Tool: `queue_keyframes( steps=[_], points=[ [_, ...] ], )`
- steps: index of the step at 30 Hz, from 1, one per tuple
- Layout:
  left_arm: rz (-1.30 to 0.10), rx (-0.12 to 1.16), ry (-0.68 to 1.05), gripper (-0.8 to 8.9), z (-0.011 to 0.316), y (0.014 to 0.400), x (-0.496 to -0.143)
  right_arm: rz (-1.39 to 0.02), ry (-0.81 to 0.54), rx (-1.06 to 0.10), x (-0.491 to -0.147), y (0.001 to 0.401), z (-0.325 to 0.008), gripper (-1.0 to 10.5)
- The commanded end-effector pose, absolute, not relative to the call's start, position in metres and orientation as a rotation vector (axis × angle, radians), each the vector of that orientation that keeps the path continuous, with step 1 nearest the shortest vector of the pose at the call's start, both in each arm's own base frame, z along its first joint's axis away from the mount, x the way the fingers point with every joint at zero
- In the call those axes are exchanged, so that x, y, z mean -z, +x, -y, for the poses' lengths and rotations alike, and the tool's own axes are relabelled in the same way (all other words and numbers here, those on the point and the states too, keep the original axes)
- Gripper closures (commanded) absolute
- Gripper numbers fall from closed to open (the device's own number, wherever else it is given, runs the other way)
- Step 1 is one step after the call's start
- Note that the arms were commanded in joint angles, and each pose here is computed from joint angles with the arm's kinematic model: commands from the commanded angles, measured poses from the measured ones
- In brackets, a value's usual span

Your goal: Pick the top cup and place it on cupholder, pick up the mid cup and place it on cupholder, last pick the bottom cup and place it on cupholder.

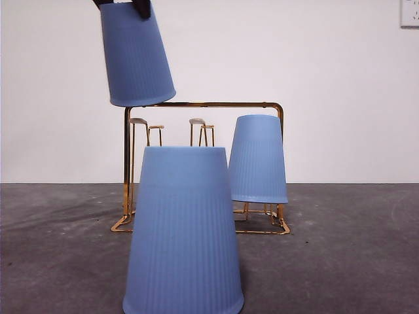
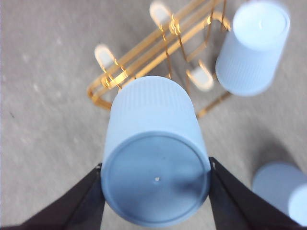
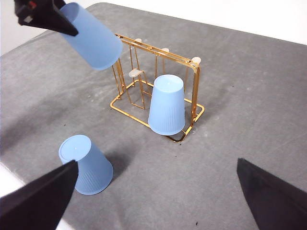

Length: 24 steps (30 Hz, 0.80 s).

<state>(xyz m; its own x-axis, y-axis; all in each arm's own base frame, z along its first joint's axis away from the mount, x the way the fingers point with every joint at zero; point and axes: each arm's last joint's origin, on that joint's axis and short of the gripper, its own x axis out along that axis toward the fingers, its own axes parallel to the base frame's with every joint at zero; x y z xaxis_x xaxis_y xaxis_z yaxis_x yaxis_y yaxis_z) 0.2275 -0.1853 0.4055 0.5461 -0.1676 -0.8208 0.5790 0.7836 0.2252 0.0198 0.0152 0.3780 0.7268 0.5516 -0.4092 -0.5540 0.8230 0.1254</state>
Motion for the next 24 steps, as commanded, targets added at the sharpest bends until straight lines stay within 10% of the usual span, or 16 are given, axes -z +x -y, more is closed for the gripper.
queue_keyframes(
  steps=[1,24],
  points=[
    [-0.91,0.473,0.521,8.07,0.192,0.237,-0.4,-0.435,-0.004,-0.611,-0.381,0.02,-0.015,3.9],
    [-1.088,0.431,0.526,7.9,0.215,0.3,-0.332,-0.429,-0.02,-0.594,-0.381,0.02,-0.015,3.9]
  ],
)
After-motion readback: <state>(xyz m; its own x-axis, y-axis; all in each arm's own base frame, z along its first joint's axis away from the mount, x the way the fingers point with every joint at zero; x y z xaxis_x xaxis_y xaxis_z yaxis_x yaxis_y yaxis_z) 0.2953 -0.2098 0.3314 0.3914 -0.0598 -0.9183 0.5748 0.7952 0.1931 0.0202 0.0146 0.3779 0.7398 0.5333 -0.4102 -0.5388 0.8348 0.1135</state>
